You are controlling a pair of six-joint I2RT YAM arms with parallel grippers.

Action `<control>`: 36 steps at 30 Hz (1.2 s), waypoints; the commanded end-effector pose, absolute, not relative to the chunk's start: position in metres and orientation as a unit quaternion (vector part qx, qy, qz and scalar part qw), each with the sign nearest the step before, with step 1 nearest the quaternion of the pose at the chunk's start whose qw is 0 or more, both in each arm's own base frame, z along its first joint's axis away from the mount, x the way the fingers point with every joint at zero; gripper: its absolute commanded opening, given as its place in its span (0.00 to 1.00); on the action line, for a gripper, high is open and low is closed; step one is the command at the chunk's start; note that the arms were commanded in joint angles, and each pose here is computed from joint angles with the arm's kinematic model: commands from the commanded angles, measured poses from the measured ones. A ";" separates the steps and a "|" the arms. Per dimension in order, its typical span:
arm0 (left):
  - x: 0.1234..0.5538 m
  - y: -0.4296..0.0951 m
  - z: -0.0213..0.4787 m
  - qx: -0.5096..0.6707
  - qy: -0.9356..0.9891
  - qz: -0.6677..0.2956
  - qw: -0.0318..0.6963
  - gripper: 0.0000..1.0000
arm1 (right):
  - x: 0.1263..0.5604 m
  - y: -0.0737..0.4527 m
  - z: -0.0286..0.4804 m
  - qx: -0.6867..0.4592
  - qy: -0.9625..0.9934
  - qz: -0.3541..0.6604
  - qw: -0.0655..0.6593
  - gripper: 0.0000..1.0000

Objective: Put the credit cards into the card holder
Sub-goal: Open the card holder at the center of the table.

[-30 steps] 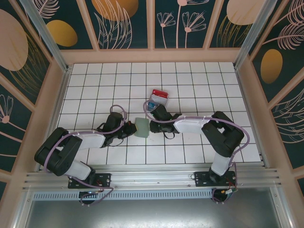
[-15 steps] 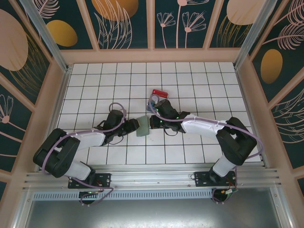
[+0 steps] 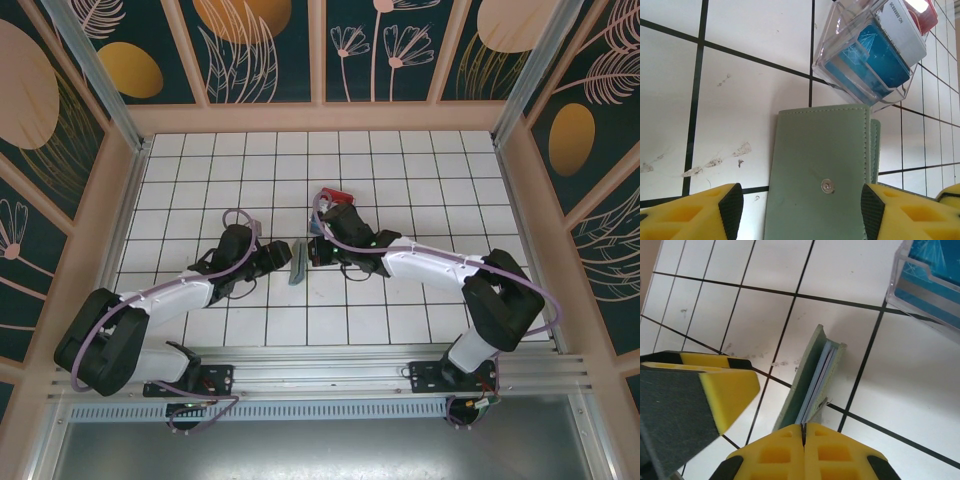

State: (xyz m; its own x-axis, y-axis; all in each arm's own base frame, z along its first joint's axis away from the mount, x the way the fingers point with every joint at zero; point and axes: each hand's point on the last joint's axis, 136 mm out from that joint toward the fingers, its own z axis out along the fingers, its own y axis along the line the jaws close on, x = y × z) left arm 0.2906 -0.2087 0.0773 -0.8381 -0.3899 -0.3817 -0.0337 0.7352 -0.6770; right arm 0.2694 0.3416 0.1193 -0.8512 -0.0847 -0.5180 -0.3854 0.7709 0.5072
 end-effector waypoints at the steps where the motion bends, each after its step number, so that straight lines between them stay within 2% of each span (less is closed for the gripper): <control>1: 0.291 -0.218 0.094 -0.104 0.880 -0.381 0.264 0.66 | 0.270 0.352 0.142 -0.137 0.900 0.329 0.251 0.00; 8: 0.291 -0.228 0.085 -0.090 0.881 -0.395 0.246 0.62 | 0.270 0.351 0.138 -0.134 0.902 0.325 0.250 0.00; 12: 0.292 -0.232 0.076 -0.089 0.882 -0.398 0.235 0.51 | 0.270 0.350 0.136 -0.132 0.903 0.323 0.249 0.00; 15: 0.293 -0.234 0.073 -0.087 0.882 -0.401 0.233 0.40 | 0.269 0.349 0.135 -0.131 0.904 0.321 0.248 0.00; 19: 0.293 -0.235 0.071 -0.084 0.883 -0.400 0.229 0.15 | 0.271 0.342 0.130 -0.127 0.909 0.308 0.249 0.00; 23: 0.293 -0.230 0.073 -0.083 0.887 -0.387 0.239 0.02 | 0.274 0.319 0.113 -0.108 0.920 0.290 0.242 0.00; 30: 0.280 -0.211 0.043 -0.098 0.910 -0.337 0.222 0.00 | 0.281 0.261 0.060 -0.053 0.942 0.251 0.219 0.00; 33: 0.273 -0.210 0.032 -0.102 0.912 -0.339 0.207 0.00 | 0.282 0.248 0.044 -0.040 0.946 0.245 0.209 0.04; 34: 0.271 -0.210 0.030 -0.103 0.912 -0.340 0.204 0.00 | 0.282 0.246 0.042 -0.037 0.946 0.245 0.209 0.08; 36: 0.270 -0.210 0.031 -0.105 0.911 -0.342 0.204 0.00 | 0.284 0.244 0.045 -0.034 0.946 0.245 0.211 0.22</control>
